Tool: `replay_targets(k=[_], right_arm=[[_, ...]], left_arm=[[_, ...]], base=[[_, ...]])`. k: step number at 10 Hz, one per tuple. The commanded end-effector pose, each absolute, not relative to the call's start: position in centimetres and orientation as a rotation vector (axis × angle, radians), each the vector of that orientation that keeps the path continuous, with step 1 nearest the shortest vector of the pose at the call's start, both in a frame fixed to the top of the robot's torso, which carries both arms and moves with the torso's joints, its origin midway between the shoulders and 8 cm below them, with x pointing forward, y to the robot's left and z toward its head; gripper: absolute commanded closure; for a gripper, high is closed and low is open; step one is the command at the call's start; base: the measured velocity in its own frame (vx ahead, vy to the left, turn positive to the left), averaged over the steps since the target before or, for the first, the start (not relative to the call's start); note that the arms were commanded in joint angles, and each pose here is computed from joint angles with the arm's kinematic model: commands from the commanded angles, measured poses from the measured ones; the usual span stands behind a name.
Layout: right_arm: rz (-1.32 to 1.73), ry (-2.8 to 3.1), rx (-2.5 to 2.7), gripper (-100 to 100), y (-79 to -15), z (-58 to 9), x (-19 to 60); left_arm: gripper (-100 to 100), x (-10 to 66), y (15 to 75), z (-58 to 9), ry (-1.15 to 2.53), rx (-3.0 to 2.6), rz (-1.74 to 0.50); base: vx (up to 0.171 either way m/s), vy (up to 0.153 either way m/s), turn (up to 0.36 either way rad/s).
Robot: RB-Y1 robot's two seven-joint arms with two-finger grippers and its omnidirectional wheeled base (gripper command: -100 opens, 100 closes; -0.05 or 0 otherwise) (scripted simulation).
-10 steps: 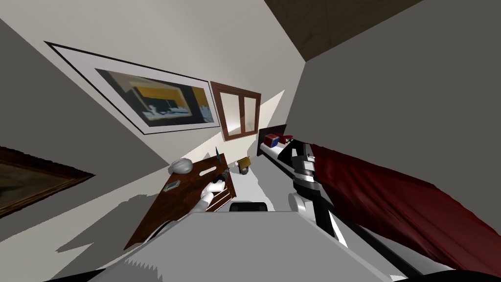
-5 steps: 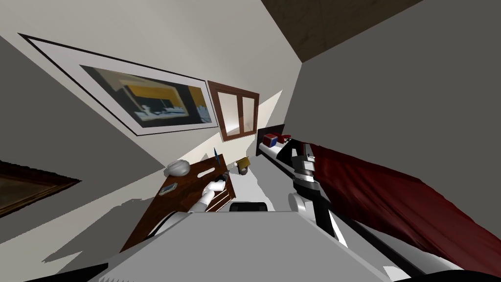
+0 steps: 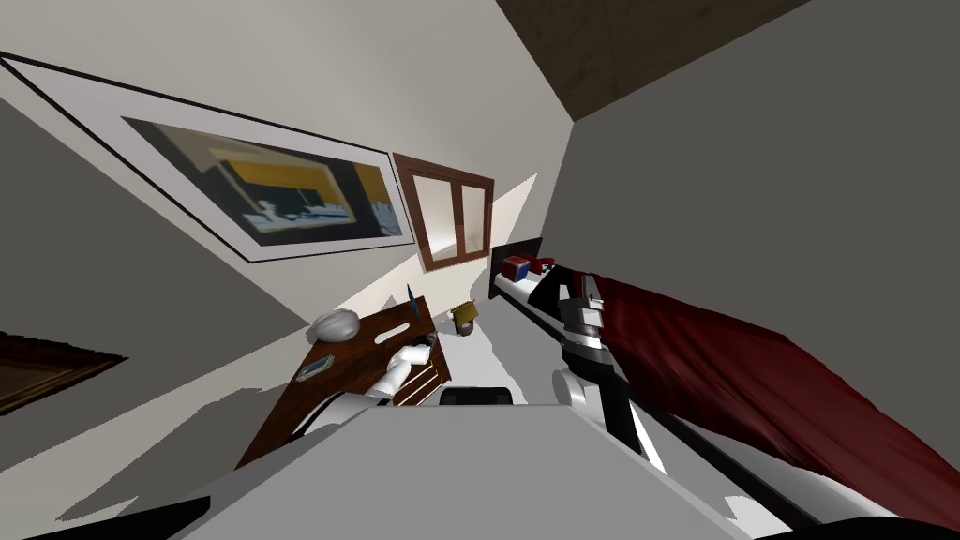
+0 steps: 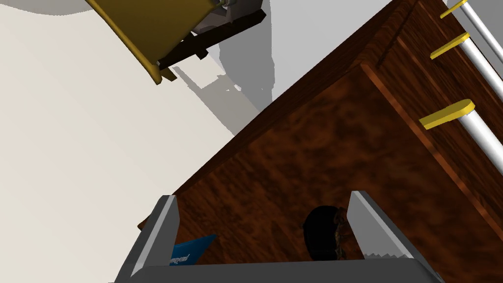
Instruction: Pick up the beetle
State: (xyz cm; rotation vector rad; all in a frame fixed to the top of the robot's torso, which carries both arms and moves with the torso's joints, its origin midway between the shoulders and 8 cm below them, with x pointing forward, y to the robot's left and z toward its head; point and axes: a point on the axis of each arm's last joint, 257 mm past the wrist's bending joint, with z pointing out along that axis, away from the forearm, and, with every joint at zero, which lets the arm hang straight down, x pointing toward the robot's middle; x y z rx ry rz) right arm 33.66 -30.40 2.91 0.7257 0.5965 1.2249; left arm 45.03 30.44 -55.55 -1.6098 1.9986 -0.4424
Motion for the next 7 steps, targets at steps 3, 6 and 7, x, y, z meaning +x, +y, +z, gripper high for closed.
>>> replay_targets(k=[3, 6, 7], right_arm=[[1.225, 0.596, 0.726, 0, -30.4, 2.9, 33.7], [1.225, 0.596, 0.726, 0, -30.4, 2.9, 33.7], [1.225, 0.596, 0.726, 0, -30.4, 2.9, 33.7]], left_arm=[[-100, 44.0, 30.8, -56.5, 2.024, -1.625, -0.404], [-100, 42.5, 32.4, -57.6, 2.078, -1.648, -0.308], [-100, 41.8, 33.2, -57.9, 2.097, -1.658, -0.266]], base=[[0.006, 0.009, -0.009], [0.013, 0.016, -0.041], [0.029, 0.047, -0.053]])
